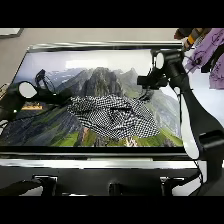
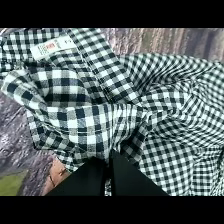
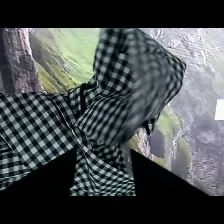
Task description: Fold the clothes and pants, and hang the long-sleeved shirts on hangers.
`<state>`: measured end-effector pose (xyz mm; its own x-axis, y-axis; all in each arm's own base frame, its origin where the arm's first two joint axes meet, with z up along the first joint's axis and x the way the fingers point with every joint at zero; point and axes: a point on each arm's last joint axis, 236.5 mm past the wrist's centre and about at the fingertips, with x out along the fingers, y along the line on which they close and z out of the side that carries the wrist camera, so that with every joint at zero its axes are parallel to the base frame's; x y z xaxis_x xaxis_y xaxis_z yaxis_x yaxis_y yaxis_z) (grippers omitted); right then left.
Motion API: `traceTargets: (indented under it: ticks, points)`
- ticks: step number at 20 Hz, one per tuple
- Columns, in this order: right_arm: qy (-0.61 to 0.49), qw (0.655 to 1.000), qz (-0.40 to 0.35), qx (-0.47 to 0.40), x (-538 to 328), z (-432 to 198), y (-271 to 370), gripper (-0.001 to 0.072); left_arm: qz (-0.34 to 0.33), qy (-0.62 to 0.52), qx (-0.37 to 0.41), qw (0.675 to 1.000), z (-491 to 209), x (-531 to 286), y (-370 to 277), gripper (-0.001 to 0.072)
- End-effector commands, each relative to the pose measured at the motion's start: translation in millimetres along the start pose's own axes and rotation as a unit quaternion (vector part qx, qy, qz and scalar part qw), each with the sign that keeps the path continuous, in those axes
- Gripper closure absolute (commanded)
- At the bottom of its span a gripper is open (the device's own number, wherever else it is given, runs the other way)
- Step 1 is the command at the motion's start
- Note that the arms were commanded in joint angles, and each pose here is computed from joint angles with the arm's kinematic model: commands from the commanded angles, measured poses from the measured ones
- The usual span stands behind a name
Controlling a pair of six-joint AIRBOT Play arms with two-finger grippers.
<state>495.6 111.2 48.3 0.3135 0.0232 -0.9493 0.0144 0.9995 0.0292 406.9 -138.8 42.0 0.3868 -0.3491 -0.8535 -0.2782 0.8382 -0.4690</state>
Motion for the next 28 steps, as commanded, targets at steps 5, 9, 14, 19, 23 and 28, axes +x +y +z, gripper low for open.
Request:
traceTargets:
  ticks: [5, 9, 14, 19, 23, 28]
  points:
    - [-0.014, 0.999, -0.034, 0.004, -71, -4, -97, 0.0165, 0.004, -0.007, -0.025, 1.0, 17, 5, 22, 0.068]
    - [0.074, 0.987, 0.114, 0.087, -76, -71, -99, 0.0045, 0.006, -0.014, -0.036, 0.999, 25, 3, 31, 0.068]
    - [0.14, 0.959, 0.202, 0.144, -22, -185, -25, 0.0044, 0.006, -0.014, -0.036, 0.999, 25, 3, 31, 0.068]
    - [0.169, 0.936, 0.241, 0.192, 33, -271, 71, 0.0044, 0.006, -0.014, -0.036, 0.999, 25, 3, 31, 0.068]
    - [0.142, 0.935, 0.248, 0.21, 50, -276, 119, 0.0045, 0.007, -0.014, -0.036, 0.999, 25, 3, 31, 0.068]
    - [0.074, 0.924, 0.267, 0.264, 61, -242, 133, 0.0046, 0.007, -0.013, -0.036, 0.999, 25, 3, 31, 0.068]
